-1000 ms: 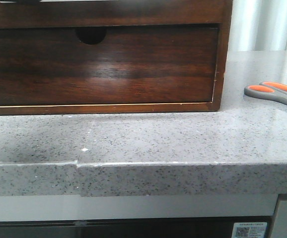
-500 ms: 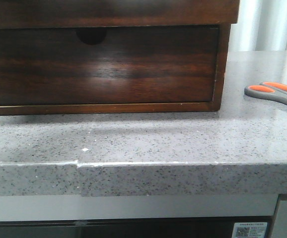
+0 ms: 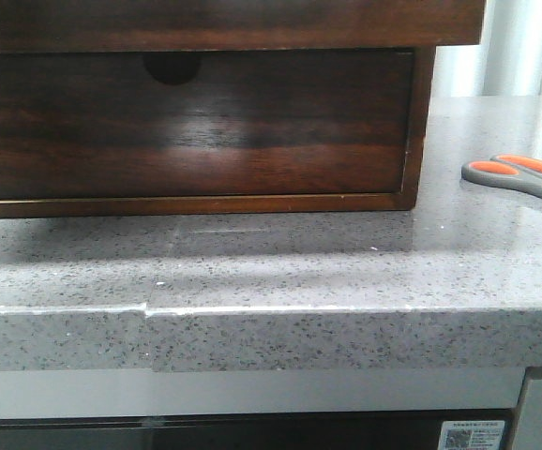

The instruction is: Put scissors in drawer with both arms

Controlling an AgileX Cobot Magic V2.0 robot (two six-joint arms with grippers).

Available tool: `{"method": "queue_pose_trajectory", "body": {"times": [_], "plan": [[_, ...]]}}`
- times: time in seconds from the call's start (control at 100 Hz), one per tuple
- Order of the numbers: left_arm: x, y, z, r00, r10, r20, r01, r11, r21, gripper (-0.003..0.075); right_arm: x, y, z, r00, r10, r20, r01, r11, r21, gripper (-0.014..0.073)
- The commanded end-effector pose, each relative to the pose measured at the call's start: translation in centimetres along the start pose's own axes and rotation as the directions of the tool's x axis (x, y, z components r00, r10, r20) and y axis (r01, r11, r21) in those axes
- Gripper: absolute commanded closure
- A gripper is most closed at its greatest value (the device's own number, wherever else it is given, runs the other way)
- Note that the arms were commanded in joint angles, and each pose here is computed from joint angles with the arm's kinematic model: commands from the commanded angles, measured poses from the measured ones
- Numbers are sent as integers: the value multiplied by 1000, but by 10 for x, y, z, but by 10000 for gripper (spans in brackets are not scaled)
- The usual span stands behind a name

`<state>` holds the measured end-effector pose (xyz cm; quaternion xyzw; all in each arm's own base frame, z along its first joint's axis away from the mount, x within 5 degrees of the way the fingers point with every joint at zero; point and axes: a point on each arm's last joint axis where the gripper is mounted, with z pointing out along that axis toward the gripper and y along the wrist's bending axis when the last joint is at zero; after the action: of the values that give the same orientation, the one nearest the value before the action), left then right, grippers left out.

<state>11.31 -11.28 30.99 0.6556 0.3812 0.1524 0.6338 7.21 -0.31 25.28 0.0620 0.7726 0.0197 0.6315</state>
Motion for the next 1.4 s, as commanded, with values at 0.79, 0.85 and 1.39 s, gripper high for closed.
{"method": "queue_pose_trajectory", "body": {"times": [0.79, 0.85, 1.39], "plan": [[-21, 7, -13, 981, -36, 190, 44, 998, -41, 438, -17, 1, -1, 996, -4, 90, 5, 1000, -4, 636], [-21, 7, -13, 981, -15, 194, 24, 999, -41, 403, -17, 1, -1, 996, -4, 88, 5, 1000, -4, 636], [-35, 25, -48, 912, -173, 373, 244, 958, -152, 406, -14, 1, -1, 998, -6, 58, 7, 1000, -3, 636]]}}
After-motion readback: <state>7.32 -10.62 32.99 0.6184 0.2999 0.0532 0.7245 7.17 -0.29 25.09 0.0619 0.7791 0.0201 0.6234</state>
